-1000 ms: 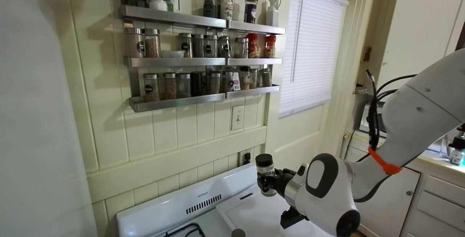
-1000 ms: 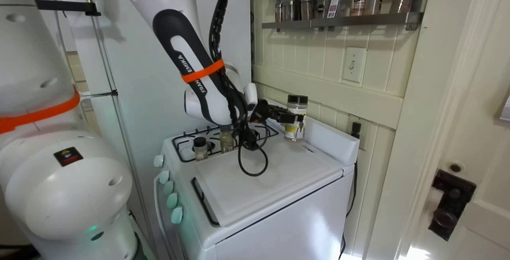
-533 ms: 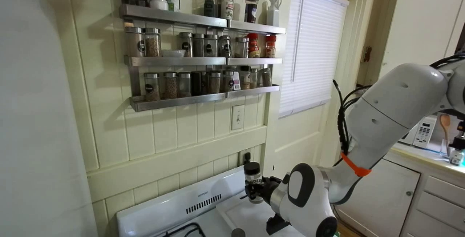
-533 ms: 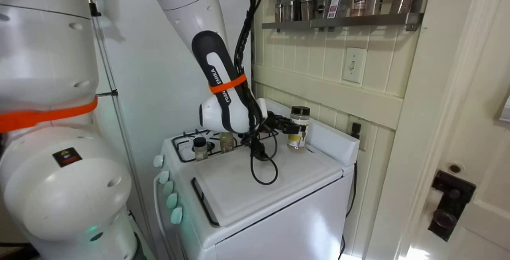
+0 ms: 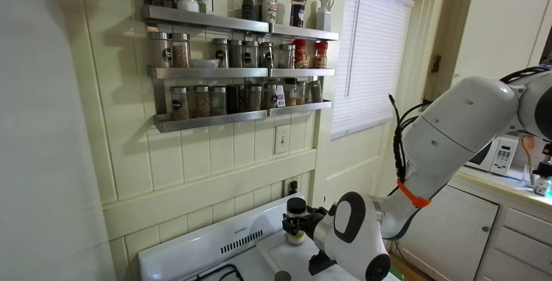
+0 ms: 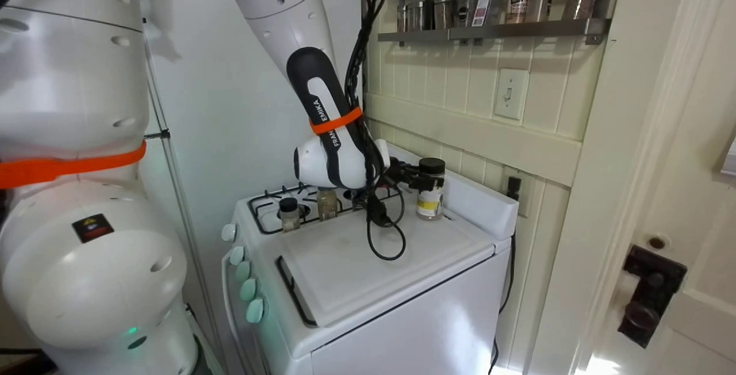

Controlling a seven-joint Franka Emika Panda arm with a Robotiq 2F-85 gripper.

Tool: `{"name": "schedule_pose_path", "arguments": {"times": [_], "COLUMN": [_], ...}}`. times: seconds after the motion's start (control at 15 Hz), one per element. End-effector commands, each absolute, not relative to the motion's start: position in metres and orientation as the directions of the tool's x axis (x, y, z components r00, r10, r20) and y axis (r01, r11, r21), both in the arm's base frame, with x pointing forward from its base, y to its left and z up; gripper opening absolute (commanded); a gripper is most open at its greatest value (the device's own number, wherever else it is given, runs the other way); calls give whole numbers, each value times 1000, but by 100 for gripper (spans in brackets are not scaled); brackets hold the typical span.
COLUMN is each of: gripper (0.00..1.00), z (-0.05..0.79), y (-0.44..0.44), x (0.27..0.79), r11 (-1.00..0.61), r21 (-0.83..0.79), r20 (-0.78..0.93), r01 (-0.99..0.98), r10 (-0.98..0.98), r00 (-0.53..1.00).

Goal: Remove one bottle from the top shelf

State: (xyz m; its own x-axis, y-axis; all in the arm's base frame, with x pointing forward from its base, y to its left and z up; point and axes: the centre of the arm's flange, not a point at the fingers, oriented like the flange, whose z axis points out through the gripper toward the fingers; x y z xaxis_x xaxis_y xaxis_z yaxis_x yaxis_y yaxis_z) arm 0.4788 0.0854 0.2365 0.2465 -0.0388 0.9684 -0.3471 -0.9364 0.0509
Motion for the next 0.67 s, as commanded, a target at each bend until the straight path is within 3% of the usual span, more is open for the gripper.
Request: {"name": "schedule_pose_path", "arguments": {"times": [0.0, 0.27, 0.6], "gripper": [100, 100, 100], "z": [238, 301, 366], "y": [86, 115, 125], "x": [472, 452, 422], "r11": [-943, -909, -858], "r21": [0, -10, 98], "r20": [965, 933, 840], "r01": [-333, -416, -505], "r10": [-88, -159, -200], "r00": [247, 324, 504]}}
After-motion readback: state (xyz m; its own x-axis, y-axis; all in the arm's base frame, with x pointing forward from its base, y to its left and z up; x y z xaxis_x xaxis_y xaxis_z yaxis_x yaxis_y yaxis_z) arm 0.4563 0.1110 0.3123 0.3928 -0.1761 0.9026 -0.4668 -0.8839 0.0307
